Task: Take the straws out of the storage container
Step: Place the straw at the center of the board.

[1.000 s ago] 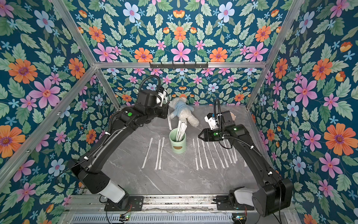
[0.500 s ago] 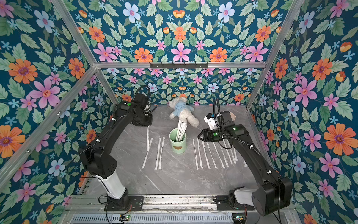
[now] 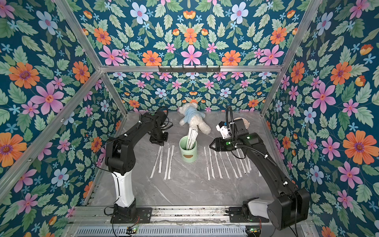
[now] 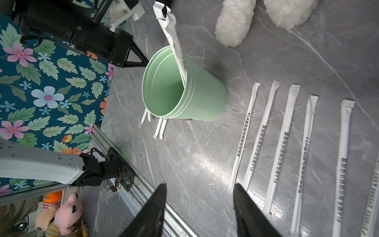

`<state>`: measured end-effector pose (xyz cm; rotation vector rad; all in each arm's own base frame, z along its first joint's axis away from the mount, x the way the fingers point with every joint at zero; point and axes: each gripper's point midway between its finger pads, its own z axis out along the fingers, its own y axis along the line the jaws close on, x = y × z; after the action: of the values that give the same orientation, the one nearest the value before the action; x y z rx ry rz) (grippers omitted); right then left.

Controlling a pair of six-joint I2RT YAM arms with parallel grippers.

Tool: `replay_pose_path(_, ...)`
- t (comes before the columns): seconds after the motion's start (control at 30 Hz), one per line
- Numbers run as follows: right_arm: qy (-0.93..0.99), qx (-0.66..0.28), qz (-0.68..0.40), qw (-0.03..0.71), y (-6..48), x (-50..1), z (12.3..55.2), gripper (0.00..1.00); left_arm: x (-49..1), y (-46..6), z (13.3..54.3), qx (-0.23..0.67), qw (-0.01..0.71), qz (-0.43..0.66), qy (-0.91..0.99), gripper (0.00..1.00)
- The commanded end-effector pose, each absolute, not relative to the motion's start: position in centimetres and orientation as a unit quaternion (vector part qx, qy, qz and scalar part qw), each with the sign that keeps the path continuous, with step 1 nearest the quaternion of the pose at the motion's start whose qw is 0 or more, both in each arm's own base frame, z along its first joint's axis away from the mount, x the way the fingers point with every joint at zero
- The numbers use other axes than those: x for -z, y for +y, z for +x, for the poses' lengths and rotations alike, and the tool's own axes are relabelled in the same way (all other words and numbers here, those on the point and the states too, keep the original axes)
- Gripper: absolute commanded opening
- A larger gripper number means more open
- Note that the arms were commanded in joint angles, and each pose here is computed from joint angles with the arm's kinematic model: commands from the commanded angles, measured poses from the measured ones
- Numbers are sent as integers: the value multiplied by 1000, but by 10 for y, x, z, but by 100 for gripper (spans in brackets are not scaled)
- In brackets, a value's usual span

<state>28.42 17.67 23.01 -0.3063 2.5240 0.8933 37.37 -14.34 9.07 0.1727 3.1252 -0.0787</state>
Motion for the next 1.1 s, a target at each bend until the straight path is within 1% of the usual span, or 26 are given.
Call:
replay_pose_path(0.0,910,-326,-116,229,178,-232,286,54,-81,-143,369,25,-13,57,998,10)
replay_pose_path(0.67,910,-327,-116,226,179,-230,288,55,-45,-141,356,25,-41,53,997,10)
replay_pose_path(1.07,911,-327,-115,225,179,-229,287,57,-41,-140,359,21,-36,49,998,17)
